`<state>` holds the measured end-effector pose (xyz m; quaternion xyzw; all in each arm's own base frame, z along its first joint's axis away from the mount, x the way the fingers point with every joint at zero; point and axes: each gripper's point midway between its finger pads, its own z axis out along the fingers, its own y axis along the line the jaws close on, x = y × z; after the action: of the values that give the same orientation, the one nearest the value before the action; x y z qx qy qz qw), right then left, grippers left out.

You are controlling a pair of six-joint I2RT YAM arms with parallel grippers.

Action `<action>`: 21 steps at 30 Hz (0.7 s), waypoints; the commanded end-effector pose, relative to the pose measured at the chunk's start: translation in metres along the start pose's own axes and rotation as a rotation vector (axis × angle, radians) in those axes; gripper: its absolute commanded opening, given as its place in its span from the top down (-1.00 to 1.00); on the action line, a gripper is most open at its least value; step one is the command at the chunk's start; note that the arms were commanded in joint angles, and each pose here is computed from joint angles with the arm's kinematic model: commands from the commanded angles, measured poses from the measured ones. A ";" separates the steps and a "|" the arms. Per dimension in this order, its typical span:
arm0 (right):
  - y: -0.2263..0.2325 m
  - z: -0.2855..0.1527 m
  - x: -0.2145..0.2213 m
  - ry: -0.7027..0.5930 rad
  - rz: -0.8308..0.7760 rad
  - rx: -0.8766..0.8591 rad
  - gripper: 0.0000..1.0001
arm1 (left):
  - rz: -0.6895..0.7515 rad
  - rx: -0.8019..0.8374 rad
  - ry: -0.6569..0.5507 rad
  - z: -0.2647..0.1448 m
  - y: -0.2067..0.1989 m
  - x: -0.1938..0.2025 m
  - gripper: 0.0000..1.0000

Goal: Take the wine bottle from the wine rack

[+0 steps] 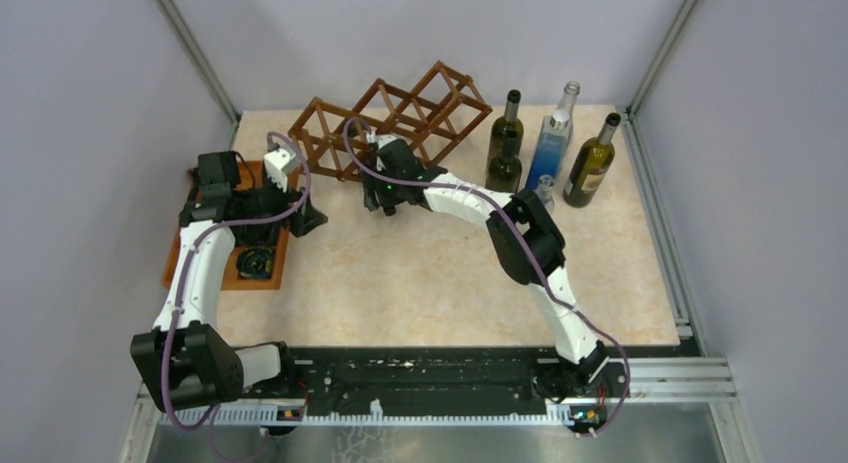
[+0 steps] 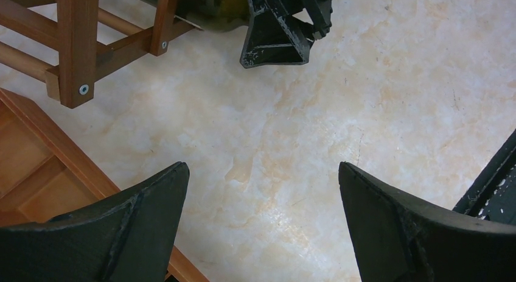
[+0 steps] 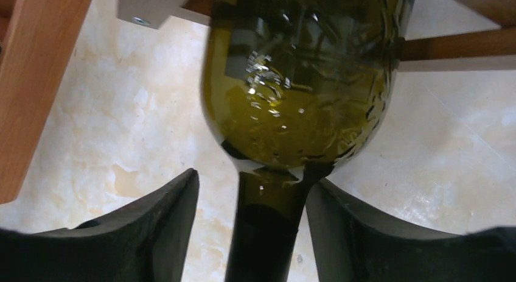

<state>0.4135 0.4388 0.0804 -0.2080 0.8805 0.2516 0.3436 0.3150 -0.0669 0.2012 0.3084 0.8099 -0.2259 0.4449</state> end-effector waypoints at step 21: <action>0.036 -0.079 -0.050 -0.256 0.069 -0.065 1.00 | 0.070 0.028 -0.033 -0.003 -0.007 -0.001 -0.97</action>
<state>0.3740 0.4096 0.0560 -0.1726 0.8946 0.2448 0.3315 0.3094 -0.0700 0.2004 0.3247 0.8004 -0.2297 0.4486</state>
